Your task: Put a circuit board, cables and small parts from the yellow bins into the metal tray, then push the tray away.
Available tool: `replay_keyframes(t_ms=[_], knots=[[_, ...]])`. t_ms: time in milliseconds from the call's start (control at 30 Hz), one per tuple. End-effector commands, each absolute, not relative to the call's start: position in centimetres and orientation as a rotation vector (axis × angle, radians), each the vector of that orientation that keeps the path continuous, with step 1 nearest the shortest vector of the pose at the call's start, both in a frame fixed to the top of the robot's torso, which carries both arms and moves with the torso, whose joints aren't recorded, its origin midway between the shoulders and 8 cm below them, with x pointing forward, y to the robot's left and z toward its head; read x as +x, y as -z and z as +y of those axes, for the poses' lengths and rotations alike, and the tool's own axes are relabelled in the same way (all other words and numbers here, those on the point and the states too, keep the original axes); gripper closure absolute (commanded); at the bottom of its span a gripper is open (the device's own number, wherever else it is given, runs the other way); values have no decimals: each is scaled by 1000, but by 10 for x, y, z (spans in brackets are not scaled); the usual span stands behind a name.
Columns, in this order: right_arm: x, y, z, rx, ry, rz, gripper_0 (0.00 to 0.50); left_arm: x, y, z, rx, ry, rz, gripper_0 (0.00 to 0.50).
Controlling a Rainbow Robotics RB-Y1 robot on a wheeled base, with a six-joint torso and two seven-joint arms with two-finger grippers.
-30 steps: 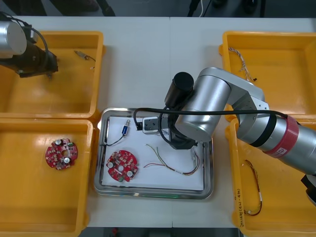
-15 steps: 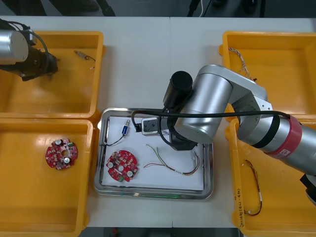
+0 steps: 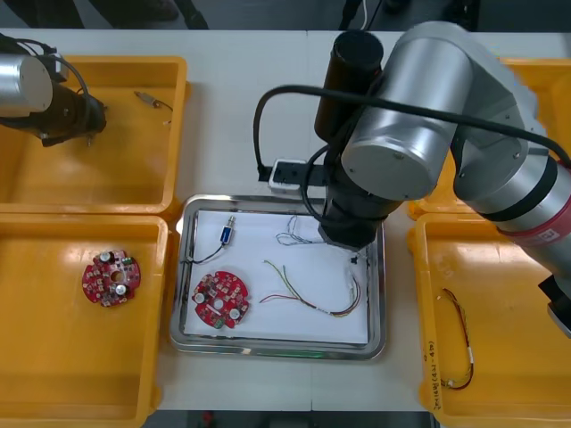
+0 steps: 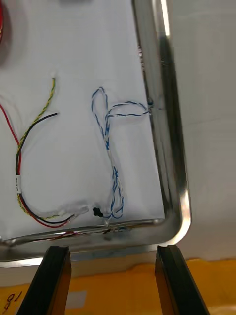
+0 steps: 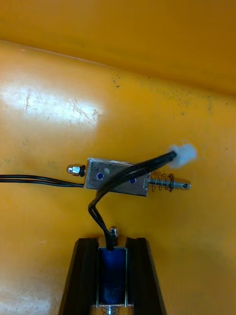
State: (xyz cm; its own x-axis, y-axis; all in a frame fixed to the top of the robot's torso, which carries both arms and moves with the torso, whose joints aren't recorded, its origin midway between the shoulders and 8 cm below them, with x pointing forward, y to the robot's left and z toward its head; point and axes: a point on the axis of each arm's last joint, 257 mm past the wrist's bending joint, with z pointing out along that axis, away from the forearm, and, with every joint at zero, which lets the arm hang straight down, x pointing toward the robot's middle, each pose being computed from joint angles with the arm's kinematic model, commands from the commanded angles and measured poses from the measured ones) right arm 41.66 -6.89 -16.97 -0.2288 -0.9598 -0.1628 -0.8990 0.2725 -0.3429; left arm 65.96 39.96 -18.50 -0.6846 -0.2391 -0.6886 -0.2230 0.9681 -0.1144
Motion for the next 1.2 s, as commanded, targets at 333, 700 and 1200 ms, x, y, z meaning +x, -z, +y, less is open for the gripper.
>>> replay_keyframes(t_ms=[333, 700, 1200], knots=[[448, 73, -86, -1099, 104, 2285, 0, 659, 187, 388, -179, -4, 2372, 500], [453, 63, -174, -605, 38, 2444, 0, 638, 156, 383, -177, 29, 2444, 500], [441, 66, -287, -99, -2, 2560, 0, 596, 102, 379, -148, 27, 2528, 500]])
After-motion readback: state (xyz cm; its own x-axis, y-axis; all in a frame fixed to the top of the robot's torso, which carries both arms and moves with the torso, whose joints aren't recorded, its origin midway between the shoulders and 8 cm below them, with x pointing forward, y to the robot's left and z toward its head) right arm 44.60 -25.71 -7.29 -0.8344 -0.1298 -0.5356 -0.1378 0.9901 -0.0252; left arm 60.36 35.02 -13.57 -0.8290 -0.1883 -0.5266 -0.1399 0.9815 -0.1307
